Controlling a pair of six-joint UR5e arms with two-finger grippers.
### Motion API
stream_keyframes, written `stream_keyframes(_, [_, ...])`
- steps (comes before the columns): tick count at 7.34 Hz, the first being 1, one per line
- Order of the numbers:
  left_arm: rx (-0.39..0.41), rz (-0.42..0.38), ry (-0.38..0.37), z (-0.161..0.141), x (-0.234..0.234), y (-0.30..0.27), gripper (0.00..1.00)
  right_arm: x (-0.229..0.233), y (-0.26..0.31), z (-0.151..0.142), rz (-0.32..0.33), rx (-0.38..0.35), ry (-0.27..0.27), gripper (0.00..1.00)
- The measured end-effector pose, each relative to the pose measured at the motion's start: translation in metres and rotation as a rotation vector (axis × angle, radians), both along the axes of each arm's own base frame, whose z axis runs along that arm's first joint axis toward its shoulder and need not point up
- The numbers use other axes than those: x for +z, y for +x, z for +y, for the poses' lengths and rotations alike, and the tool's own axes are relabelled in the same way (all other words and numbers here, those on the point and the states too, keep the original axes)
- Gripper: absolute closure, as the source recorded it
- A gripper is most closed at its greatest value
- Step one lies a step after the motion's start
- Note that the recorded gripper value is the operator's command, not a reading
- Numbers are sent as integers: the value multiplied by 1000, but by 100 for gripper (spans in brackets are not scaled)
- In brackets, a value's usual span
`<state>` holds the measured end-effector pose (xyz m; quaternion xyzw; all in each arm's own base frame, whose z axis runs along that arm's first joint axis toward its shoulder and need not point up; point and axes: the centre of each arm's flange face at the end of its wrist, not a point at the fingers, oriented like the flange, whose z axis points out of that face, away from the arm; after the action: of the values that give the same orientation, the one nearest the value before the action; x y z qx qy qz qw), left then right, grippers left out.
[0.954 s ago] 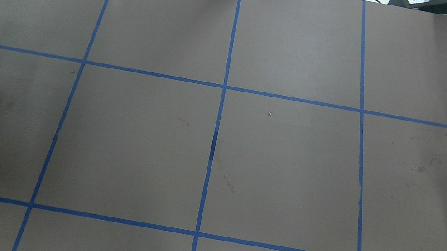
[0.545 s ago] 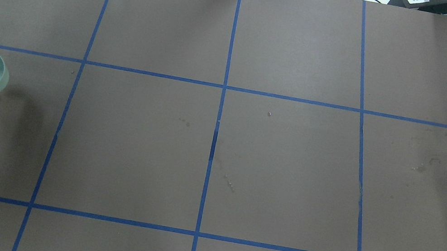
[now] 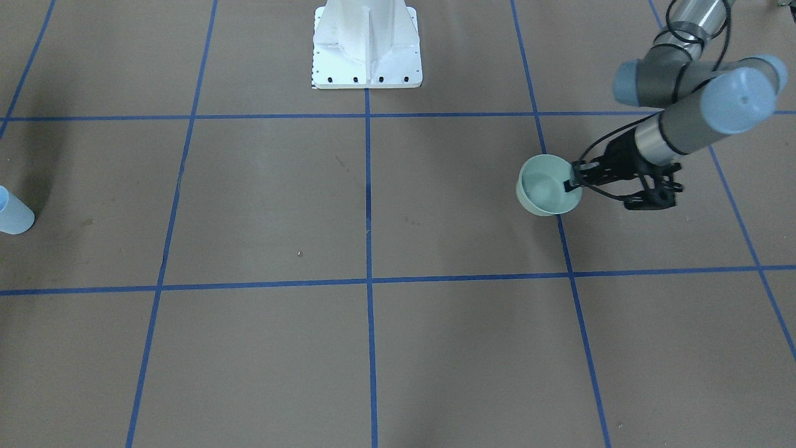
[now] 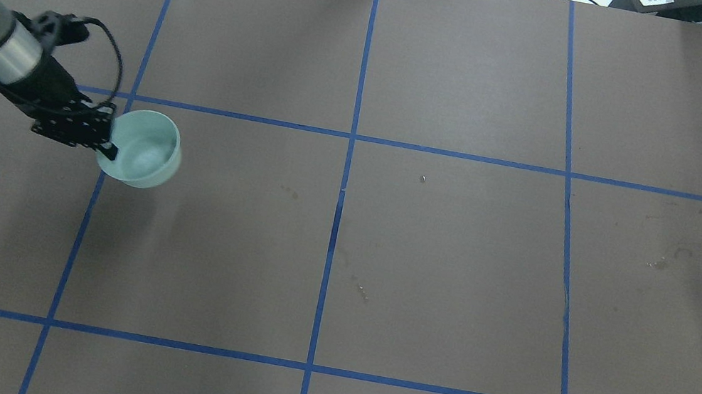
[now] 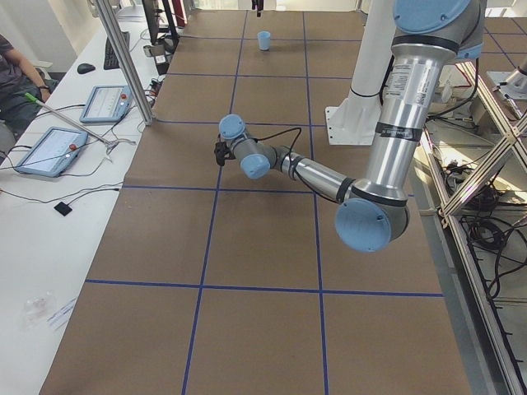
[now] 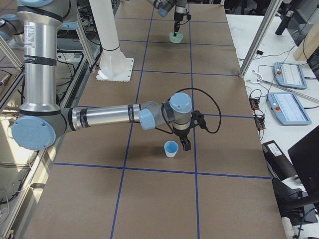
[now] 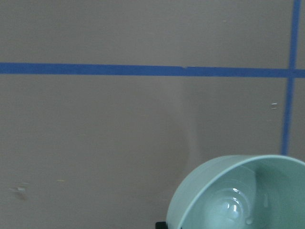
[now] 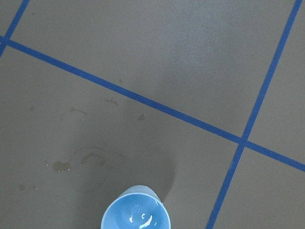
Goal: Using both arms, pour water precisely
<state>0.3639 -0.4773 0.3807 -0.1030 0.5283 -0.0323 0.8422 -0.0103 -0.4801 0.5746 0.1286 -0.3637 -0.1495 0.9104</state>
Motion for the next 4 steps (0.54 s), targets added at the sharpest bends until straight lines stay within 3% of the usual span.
stream_keyframes(2, [-27, -60, -25, 23, -94, 105, 100, 0, 3, 0, 1, 7, 0, 0])
stream_keyframes(4, [-31, -120, -14, 28, -154, 181, 100, 0, 5, 0, 2, 10, 0, 0])
